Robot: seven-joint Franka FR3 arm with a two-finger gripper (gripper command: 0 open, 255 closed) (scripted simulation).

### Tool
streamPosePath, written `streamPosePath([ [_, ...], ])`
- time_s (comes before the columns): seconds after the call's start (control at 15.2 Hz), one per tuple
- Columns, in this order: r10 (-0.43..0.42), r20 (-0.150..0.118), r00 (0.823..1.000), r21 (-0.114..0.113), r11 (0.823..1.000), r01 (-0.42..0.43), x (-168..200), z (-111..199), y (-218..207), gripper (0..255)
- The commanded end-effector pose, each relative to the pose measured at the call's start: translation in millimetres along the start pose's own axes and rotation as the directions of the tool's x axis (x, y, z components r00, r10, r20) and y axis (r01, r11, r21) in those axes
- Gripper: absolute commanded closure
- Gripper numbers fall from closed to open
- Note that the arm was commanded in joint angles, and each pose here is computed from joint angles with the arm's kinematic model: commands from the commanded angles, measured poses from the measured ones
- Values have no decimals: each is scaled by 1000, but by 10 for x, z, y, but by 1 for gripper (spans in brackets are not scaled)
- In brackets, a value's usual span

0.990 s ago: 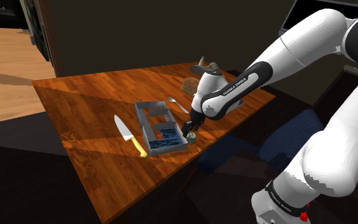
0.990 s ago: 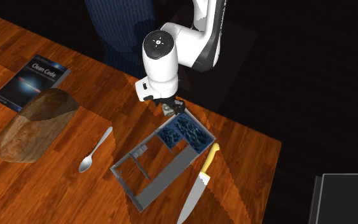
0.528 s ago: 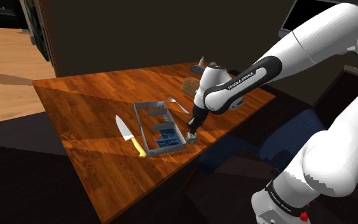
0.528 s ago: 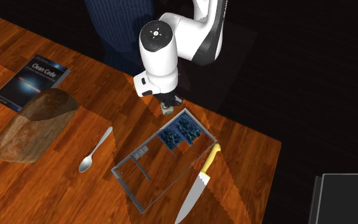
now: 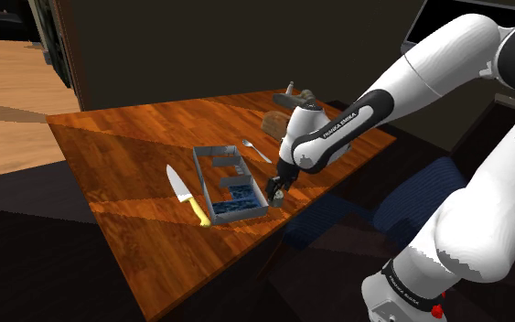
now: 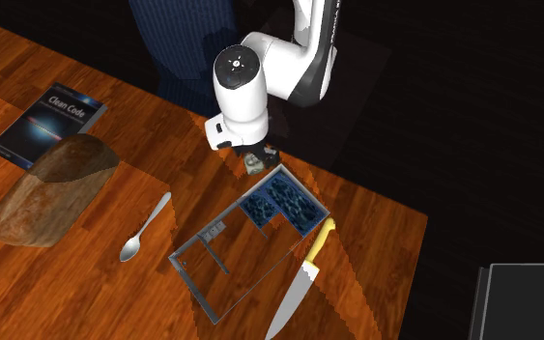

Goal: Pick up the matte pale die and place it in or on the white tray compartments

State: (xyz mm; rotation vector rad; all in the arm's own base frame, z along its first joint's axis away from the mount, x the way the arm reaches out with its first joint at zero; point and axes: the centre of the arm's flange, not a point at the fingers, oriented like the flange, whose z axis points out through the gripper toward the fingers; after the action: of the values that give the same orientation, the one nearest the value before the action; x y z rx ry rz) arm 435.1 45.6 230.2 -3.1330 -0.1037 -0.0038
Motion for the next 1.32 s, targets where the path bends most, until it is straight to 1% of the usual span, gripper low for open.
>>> streamPosePath([
  [0.0,0,-1,1000,0,1000,0,4,108,4,0],
  [0.26,0,-1,1000,0,1000,0,3,297,4,0],
  [0.79,0,-1,1000,0,1000,0,4,297,4,0],
  [0.86,0,-1,1000,0,1000,0,4,298,1,255],
  [1.25,0,-1,1000,0,1000,0,3,305,-4,255],
])
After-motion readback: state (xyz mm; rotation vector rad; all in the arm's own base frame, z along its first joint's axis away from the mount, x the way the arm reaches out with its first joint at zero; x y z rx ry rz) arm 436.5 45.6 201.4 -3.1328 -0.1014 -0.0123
